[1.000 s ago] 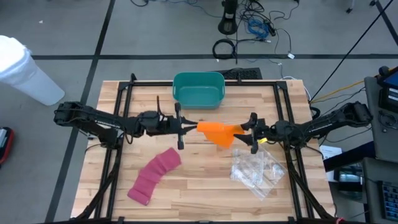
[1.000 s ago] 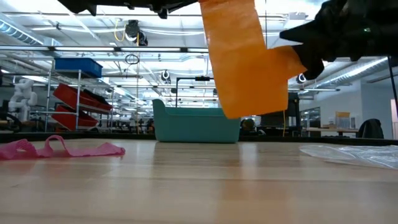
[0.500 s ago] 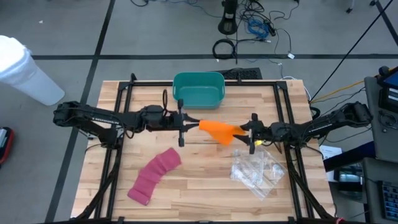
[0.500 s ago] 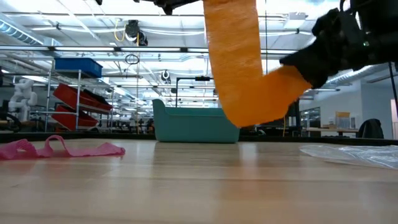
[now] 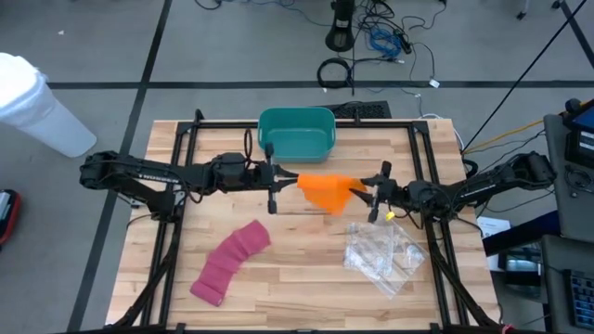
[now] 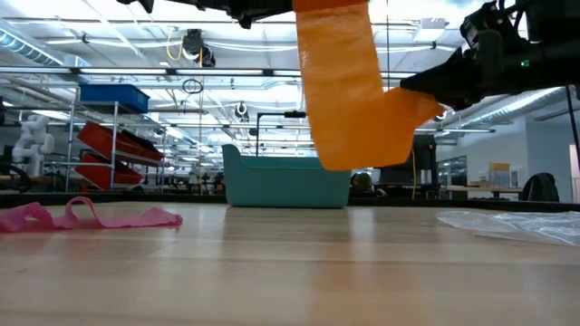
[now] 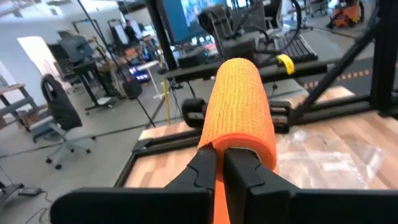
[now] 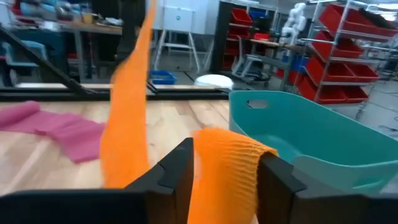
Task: Roll bandage
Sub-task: Roll the orange bandage
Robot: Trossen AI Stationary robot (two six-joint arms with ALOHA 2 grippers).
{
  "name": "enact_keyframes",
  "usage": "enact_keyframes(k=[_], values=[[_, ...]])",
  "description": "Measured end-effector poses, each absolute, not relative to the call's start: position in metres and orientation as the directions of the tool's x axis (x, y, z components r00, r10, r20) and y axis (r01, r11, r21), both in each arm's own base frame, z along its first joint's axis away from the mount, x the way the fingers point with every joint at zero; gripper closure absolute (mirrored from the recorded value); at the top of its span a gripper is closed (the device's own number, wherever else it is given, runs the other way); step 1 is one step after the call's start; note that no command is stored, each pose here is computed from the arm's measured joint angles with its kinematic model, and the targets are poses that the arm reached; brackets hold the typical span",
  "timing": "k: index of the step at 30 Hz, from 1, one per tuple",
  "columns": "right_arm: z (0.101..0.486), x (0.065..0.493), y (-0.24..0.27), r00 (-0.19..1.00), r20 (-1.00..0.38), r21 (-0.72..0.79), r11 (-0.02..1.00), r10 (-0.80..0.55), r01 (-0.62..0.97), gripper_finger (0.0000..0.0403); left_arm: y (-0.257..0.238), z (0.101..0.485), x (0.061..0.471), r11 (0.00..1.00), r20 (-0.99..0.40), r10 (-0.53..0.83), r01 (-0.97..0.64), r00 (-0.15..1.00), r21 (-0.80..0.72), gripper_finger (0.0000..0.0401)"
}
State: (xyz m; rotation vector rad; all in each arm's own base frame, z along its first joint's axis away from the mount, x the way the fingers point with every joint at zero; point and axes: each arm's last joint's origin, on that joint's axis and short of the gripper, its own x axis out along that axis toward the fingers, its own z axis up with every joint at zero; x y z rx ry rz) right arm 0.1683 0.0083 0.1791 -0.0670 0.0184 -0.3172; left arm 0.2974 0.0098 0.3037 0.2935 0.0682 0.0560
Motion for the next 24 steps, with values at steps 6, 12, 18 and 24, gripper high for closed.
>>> enact_keyframes(k=[6,12,18,24], values=[[0.178,0.169,0.010,0.965,-0.019,-0.087,0.962,-0.262,0.259,0.0273,0.012,0.303,0.297,0.957,-0.070,0.058,-0.035,0.996,0.289,0.0396],[0.181,0.170,0.016,0.998,0.015,-0.066,0.995,-0.068,0.069,0.0254,0.014,0.295,0.299,0.967,-0.113,0.043,-0.014,0.993,0.254,0.0397],[0.179,0.171,0.017,0.998,-0.002,-0.044,0.997,-0.059,0.059,0.0239,0.014,0.293,0.302,0.967,-0.107,0.045,-0.016,0.993,0.253,0.0397],[0.172,0.171,0.014,0.985,-0.058,-0.128,0.980,-0.160,0.151,0.0203,0.016,0.293,0.303,0.969,-0.105,0.052,-0.024,0.993,0.247,0.0397]])
